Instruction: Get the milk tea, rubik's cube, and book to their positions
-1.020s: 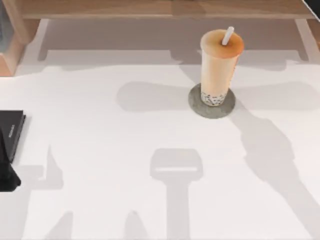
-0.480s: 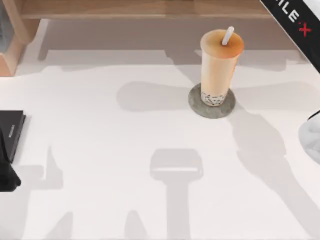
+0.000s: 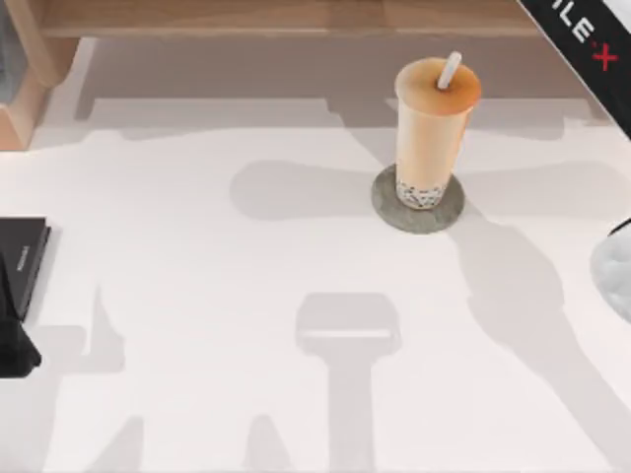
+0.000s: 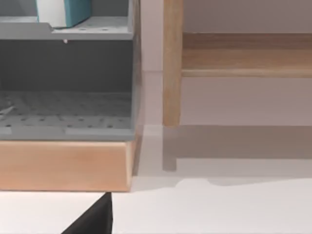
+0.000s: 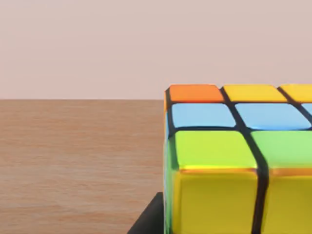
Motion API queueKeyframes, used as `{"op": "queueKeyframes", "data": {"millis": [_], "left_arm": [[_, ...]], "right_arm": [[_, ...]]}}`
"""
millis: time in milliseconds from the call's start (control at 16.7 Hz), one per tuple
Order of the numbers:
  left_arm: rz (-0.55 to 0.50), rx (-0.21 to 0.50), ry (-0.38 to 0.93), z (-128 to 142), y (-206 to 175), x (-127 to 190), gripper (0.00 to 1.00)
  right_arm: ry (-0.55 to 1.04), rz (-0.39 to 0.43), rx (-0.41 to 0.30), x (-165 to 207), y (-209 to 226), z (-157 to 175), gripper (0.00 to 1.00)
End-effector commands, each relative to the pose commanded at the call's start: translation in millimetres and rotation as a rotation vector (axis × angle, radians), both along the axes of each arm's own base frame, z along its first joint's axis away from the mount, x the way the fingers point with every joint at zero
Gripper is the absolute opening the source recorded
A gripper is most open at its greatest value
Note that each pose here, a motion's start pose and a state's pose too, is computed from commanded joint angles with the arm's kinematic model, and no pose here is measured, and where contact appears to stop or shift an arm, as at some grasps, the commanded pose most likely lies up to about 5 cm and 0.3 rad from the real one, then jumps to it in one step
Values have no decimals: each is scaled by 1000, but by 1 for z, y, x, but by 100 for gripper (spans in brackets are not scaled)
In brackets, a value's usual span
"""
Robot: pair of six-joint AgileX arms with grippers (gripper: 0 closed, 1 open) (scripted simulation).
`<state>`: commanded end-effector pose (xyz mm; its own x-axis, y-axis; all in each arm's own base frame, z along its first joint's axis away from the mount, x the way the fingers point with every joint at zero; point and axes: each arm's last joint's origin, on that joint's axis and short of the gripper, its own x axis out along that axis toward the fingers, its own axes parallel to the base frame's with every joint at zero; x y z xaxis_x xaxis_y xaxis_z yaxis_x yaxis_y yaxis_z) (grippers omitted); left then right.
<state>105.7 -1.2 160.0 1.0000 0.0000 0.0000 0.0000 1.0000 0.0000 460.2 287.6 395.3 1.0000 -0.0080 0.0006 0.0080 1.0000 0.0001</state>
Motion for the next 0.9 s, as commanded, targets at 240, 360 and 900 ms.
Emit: {"op": "queueKeyframes", "data": {"millis": [240,360,900], "left_arm": [[0,0,0,0,0,0,100],[0,0,0,0,0,0,100],[0,0,0,0,0,0,100]], "right_arm": [[0,0,0,0,0,0,83],[0,0,0,0,0,0,98],[0,4,0,-1,2,0,100]]}}
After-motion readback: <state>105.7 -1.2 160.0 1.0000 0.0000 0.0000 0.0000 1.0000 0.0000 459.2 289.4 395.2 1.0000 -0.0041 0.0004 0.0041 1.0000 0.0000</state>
